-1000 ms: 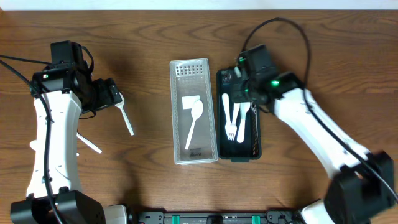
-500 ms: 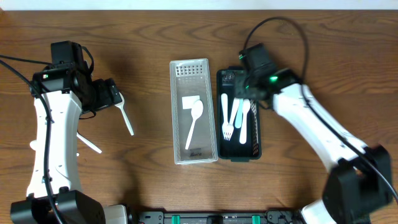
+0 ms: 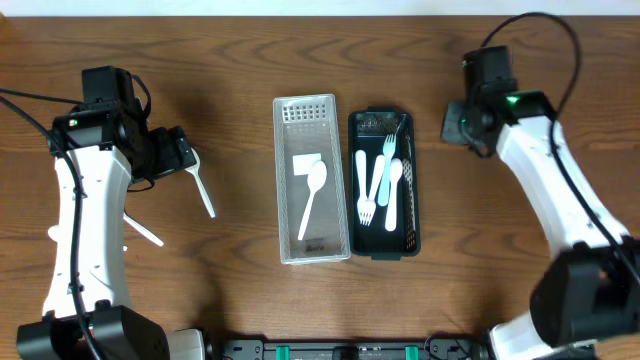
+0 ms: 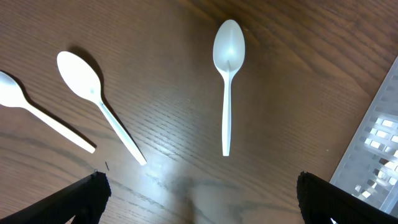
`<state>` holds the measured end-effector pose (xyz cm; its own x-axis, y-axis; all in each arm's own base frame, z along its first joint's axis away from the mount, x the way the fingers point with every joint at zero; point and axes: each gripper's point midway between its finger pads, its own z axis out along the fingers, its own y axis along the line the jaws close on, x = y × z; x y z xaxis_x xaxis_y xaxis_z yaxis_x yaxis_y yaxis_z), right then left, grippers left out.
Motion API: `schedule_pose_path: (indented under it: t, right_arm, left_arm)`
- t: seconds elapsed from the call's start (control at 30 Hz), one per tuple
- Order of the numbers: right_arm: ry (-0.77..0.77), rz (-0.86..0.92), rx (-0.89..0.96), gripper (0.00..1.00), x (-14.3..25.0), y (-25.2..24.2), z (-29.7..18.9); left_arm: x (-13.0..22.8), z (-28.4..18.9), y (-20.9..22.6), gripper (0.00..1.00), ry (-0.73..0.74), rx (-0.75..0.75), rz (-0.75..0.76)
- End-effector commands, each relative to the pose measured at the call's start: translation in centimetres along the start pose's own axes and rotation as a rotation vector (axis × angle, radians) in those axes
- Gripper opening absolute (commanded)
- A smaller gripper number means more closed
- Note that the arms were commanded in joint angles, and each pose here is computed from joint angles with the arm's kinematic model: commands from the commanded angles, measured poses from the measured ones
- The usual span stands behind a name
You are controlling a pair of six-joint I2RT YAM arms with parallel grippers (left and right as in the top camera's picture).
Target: Pack container
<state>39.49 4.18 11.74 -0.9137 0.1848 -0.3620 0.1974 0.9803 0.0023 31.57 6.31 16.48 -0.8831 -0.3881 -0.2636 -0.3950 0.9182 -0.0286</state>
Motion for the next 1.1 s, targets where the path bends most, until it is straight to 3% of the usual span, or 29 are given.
schedule_pose_path:
  t: [0.0, 0.37, 0.87, 1.07]
  right_arm:
    - [0.078, -0.074, -0.044, 0.02, 1.9, 1.5, 1.0]
    - [0.257, -0.121, -0.104, 0.02, 6.2, 3.1, 1.0]
    - [0.327, -0.129, -0.068, 0.02, 9.2, 2.0, 2.8]
    - [0.320, -0.191, -0.093, 0.02, 10.0, 3.8, 2.8]
  left_arm:
    - [0.0, -0.1, 0.3, 0.98, 0.001, -0.010, 0.005]
    - [0.0, -0.1, 0.3, 0.98, 0.001, -0.010, 0.005]
    - [0.1, -0.1, 0.3, 0.98, 0.001, -0.010, 0.005]
    - [0.0, -0.1, 0.3, 0.98, 0.001, -0.010, 0.005]
